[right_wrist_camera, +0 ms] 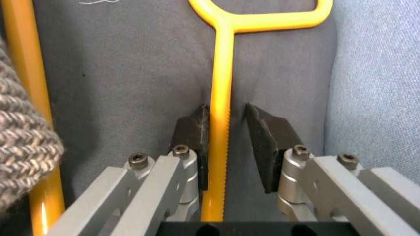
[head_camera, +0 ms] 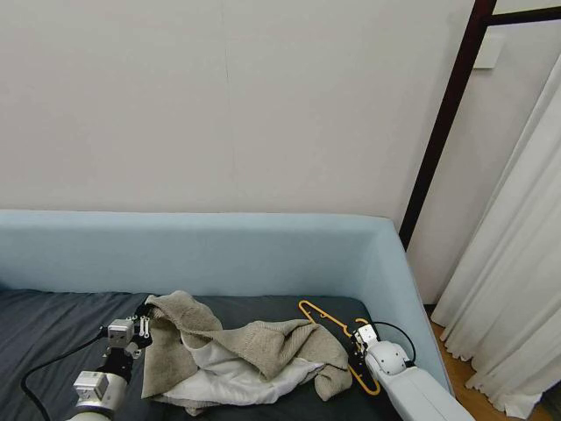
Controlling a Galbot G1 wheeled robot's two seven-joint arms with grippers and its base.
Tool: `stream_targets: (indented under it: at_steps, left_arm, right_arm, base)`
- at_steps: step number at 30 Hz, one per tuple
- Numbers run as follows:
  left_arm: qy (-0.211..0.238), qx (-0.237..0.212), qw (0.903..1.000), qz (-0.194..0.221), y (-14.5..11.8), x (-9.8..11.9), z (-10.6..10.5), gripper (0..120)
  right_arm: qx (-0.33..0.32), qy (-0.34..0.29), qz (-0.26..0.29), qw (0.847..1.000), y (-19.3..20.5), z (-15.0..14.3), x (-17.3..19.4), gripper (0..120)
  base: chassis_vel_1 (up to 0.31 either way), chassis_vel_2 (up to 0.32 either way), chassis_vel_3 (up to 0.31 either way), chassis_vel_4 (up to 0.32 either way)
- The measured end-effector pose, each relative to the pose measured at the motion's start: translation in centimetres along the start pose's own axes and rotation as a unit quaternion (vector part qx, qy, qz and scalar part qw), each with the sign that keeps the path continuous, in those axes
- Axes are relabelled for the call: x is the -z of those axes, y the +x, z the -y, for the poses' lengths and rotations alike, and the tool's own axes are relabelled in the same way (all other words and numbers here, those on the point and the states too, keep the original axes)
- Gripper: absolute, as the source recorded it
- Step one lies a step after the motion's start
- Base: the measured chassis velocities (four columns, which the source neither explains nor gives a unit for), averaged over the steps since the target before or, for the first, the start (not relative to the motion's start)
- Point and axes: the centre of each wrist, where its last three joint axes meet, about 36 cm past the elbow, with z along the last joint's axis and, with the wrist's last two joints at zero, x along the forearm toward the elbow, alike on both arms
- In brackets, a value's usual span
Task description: Pick up the clothes from the sofa and hang them on the clothes hanger.
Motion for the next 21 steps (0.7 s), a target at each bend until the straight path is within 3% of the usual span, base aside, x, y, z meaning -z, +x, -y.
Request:
stream_targets:
  at_steps: [3, 8, 11, 16, 20, 21]
  left_arm:
    - [0.000, 0.000, 1.0000, 0.000, 0.0, 0.0, 0.0, 0]
    - [0.000, 0.000, 1.0000, 0.001, 0.0, 0.1, -0.1, 0]
    - [0.000, 0.001, 1.0000, 0.001, -0.1, 0.0, -0.1, 0]
    - [0.002, 0.000, 1.0000, 0.000, -0.2, -0.1, 0.1, 0]
    - [0.006, -0.001, 1.0000, 0.005, -0.2, 0.4, 0.2, 0]
    - [0.006, -0.001, 1.0000, 0.005, -0.2, 0.4, 0.2, 0]
  right_arm:
    - [0.000, 0.001, 0.000, 1.000, 0.0, 0.1, -0.1, 21]
    - [-0.010, 0.001, 0.022, 1.000, 0.3, 0.5, -0.1, 5]
    - [-0.020, -0.002, 0.048, 0.999, 1.3, 1.2, 0.6, 5]
    - [-0.051, 0.012, 0.124, 0.991, 4.1, 2.2, 1.6, 5]
    - [-0.102, 0.048, 0.266, 0.957, 7.9, 2.2, 2.2, 5]
    - [-0.102, 0.048, 0.266, 0.957, 7.9, 2.2, 2.2, 5]
  base:
    - [0.000, 0.000, 0.000, 0.000]
    - [0.000, 0.000, 0.000, 0.000]
    - [0.000, 0.000, 0.000, 0.000]
    - [0.000, 0.000, 0.000, 0.000]
    - [0.000, 0.000, 0.000, 0.000]
    - [0.000, 0.000, 0.000, 0.000]
